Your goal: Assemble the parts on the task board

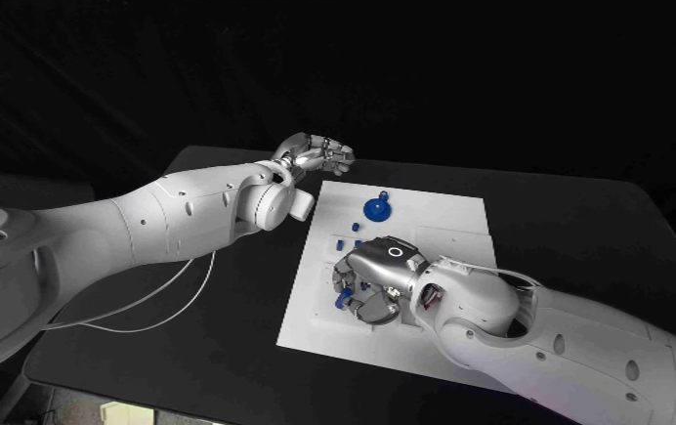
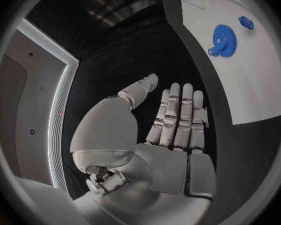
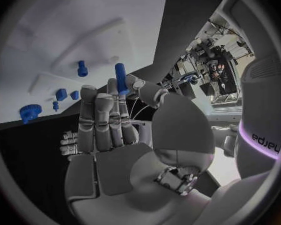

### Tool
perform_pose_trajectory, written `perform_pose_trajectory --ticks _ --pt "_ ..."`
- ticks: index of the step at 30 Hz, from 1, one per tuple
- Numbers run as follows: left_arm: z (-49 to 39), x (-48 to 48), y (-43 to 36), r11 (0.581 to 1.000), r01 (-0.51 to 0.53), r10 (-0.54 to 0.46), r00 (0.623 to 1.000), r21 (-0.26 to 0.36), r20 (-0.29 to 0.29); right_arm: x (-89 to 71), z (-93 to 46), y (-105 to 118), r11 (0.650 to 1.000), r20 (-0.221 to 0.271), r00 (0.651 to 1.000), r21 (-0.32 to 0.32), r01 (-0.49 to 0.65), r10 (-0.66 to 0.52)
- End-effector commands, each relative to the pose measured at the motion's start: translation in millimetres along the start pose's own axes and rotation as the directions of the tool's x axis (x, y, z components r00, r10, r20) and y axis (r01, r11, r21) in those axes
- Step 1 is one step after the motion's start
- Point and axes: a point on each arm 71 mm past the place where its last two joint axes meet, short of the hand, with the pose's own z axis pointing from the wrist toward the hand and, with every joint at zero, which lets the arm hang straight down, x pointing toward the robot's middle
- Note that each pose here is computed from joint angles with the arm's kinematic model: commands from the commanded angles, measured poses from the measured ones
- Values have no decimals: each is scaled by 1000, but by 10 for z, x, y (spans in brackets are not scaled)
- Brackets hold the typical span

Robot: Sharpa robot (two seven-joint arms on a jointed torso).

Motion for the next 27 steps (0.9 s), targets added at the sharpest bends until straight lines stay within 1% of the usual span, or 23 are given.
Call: perform_pose_trajectory --ticks 1,5,16,27 --pt "6 20 -19 1000 8 -8 1000 7 -11 28 -14 -24 999 -33 999 7 38 -38" --pt "6 17 -18 1000 8 -8 1000 7 -10 34 -28 -51 998 -39 998 21 51 -50" --pt "6 18 -18 1000 8 -8 1000 6 -10 58 -21 -48 998 -67 996 23 57 -56" --pt "8 22 -18 1000 8 -8 1000 7 -11 53 13 0 998 -48 997 10 54 -53"
